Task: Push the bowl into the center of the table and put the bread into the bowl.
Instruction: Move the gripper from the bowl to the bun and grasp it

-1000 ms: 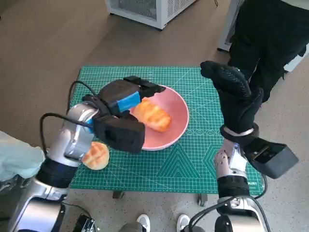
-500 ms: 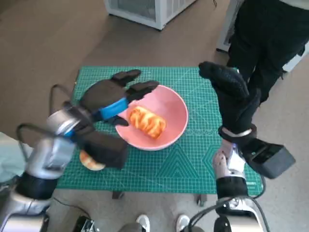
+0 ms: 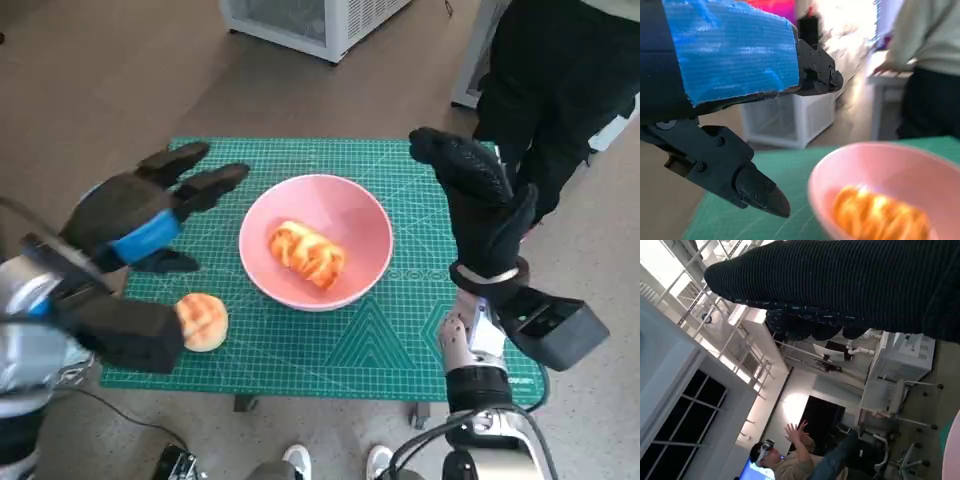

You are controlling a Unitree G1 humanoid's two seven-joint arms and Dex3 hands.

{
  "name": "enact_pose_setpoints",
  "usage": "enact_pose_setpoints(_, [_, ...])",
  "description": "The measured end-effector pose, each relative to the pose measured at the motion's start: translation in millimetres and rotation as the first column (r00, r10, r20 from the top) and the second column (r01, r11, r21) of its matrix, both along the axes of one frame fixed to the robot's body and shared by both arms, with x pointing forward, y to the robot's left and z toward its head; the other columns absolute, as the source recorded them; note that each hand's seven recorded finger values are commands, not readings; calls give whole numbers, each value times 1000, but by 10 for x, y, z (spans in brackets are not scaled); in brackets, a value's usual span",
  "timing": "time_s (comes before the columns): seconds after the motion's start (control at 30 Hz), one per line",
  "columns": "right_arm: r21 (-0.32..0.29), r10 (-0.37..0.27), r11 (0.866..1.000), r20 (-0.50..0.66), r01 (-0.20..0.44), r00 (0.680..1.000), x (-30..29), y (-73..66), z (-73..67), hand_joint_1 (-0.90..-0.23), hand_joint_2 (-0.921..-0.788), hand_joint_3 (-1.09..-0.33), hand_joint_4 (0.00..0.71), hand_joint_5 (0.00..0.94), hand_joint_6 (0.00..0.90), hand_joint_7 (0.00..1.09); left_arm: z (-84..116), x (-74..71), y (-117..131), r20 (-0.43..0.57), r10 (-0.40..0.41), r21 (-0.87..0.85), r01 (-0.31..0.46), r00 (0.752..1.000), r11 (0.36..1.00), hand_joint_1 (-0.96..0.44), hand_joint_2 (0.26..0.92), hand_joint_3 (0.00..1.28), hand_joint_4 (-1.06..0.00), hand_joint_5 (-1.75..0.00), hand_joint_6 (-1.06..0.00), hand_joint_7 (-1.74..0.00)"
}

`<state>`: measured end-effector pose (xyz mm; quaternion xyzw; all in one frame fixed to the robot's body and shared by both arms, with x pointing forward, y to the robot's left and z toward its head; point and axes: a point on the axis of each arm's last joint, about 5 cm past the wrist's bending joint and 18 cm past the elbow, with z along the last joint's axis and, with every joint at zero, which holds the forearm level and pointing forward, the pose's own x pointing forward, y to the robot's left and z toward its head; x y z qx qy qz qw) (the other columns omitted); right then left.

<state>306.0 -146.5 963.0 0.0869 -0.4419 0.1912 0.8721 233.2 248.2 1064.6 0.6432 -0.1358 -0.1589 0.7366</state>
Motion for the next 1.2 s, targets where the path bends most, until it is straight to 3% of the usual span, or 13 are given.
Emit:
enact_pose_setpoints(0.57, [1,12,1000,-13,-12,1000,-2,16,-17,-735,-921,-841,211,0,40,521,-225,-251,196,-225,129,-46,-143,966,989,-103,711,6,-160,0,-279,-4])
enact_pose_setpoints(0.87, [0,23,1000,-34,-23,999,2,29,-45,-745,-921,-841,208,0,35,529,-333,-255,178,-290,139,-39,-157,947,987,-50,715,5,-155,0,-276,-1])
enact_pose_setpoints(1.2, [-3,37,999,-42,-37,998,3,55,-57,-756,-921,-842,209,1,32,541,-612,-191,112,-365,136,-13,-151,921,988,-42,711,5,-168,-5,-293,-6])
